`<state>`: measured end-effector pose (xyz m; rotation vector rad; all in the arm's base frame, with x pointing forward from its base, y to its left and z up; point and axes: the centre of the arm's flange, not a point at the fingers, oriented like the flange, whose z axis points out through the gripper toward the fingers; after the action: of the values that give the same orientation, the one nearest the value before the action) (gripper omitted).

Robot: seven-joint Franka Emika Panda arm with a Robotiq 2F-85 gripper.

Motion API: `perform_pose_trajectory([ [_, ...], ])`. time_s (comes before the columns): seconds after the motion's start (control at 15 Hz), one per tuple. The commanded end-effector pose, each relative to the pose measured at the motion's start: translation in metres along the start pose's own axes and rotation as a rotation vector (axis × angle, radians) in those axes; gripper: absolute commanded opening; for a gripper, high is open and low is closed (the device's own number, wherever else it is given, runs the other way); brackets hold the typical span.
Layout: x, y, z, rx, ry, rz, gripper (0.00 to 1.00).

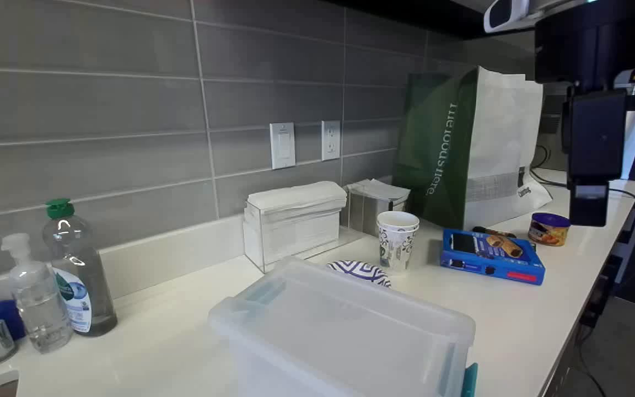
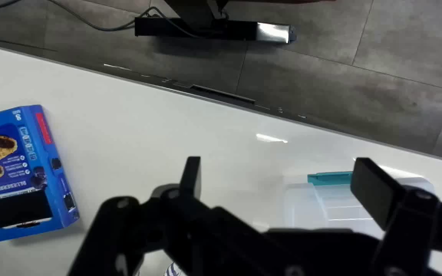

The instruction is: Move the storage bin lid to the counter

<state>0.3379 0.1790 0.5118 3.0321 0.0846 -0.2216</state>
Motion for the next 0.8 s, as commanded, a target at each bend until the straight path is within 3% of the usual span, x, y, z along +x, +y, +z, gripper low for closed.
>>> perform_pose_trajectory([
  [0.0, 0.0, 0.0, 0.0, 0.0, 0.0, 0.0, 1.0],
  [0.53, 0.011, 0.004, -0.002, 0.01, 0.013, -0.012, 1.0],
  [0.73, 0.045, 0.009, -0.005, 0.128, 0.073, -0.033, 1.0],
])
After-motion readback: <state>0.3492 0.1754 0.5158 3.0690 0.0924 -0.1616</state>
